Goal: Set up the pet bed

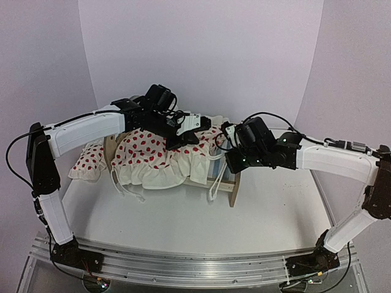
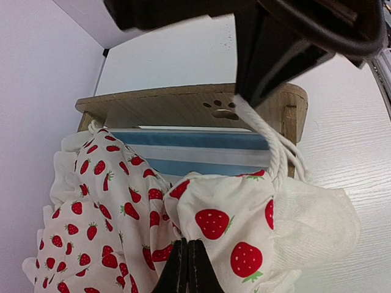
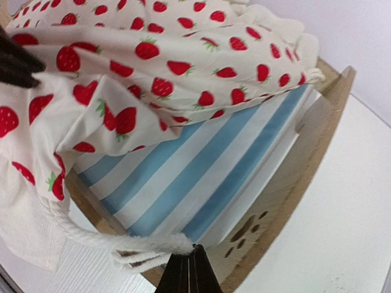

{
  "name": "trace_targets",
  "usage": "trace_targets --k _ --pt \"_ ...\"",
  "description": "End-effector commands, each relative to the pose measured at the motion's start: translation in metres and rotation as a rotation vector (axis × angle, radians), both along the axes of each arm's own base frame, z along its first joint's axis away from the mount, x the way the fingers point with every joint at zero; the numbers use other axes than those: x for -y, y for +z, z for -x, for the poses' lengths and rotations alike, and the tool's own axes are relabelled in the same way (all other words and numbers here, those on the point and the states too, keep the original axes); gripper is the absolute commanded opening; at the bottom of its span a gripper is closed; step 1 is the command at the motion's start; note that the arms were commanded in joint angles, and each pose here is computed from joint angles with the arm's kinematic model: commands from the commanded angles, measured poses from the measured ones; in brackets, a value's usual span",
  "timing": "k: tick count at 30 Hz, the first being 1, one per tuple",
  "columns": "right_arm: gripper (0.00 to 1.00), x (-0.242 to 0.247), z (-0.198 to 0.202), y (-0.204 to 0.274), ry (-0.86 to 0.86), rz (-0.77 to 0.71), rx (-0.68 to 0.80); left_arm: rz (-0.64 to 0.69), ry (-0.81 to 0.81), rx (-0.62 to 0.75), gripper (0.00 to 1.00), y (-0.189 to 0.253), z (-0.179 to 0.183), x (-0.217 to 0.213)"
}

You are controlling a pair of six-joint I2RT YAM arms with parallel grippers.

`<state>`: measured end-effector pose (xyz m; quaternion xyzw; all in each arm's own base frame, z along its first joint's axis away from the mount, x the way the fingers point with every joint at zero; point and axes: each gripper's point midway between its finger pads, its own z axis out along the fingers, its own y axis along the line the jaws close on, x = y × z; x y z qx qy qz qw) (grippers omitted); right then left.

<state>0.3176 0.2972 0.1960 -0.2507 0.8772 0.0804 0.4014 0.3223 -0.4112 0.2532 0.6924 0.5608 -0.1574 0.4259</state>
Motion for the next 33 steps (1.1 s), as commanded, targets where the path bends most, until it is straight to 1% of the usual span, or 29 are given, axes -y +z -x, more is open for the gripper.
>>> trace_targets --k 1,3,5,6,9,13,15,17,19,22,25,26,27,28,29,30,31,33 --pt "0.0 0.033 -0.009 0.047 -0.08 0.101 0.124 0.053 0.002 0.079 0.0 0.034 0.001 -0.007" --pt "0.0 0.031 -0.006 0.051 -0.05 0.103 0.126 0.048 0.004 0.084 0.0 0.033 0.001 -0.008" --pt "0.0 0.018 0.005 0.053 0.043 0.056 0.091 0.047 0.008 0.087 0.0 0.033 0.0 -0.009" --pt "0.0 0.001 0.02 0.052 0.166 0.003 0.043 0.048 0.008 0.09 0.0 0.034 0.0 -0.009" --pt "0.0 -0.034 0.059 0.056 0.395 -0.162 -0.098 0.051 0.01 0.097 0.0 0.036 -0.001 -0.009" --pt "0.0 -0.063 0.11 0.051 0.561 -0.36 -0.374 0.05 0.01 0.098 0.0 0.036 -0.002 -0.009" --pt "0.0 -0.068 0.125 0.043 0.588 -0.403 -0.484 0.048 0.009 0.098 0.0 0.035 -0.001 -0.01" --pt "0.0 -0.067 0.132 0.032 0.589 -0.412 -0.54 0.045 0.006 0.096 0.0 0.033 0.0 -0.01" --pt "0.0 -0.066 0.13 0.025 0.563 -0.405 -0.54 0.035 0.002 0.086 0.0 0.026 0.001 -0.011" --pt "0.0 -0.073 0.121 0.024 0.54 -0.443 -0.518 0.015 -0.012 0.052 0.01 0.011 0.006 -0.012" --pt "0.0 -0.081 0.106 0.018 0.493 -0.469 -0.495 -0.013 -0.042 0.0 0.09 -0.011 0.017 -0.015" --pt "0.0 -0.082 0.102 0.016 0.475 -0.468 -0.488 -0.014 -0.049 -0.01 0.15 -0.014 0.02 -0.016" --pt "0.0 -0.083 0.099 0.013 0.459 -0.467 -0.482 -0.014 -0.057 -0.025 0.25 -0.016 0.024 -0.018" --pt "0.0 -0.083 0.096 0.011 0.446 -0.466 -0.478 -0.009 -0.065 -0.045 0.39 -0.017 0.029 -0.019" --pt "0.0 -0.083 0.094 0.009 0.437 -0.466 -0.475 0.003 -0.073 -0.063 0.51 -0.014 0.035 -0.02" --pt "0.0 -0.084 0.093 0.008 0.429 -0.47 -0.473 0.027 -0.083 -0.079 0.57 -0.008 0.041 -0.022" --pt "0.0 -0.084 0.092 0.008 0.425 -0.475 -0.471 0.058 -0.096 -0.095 0.61 0.0 0.047 -0.023" --pt "0.0 -0.086 0.089 0.011 0.419 -0.491 -0.459 0.174 -0.092 -0.135 0.64 0.027 0.058 -0.029"
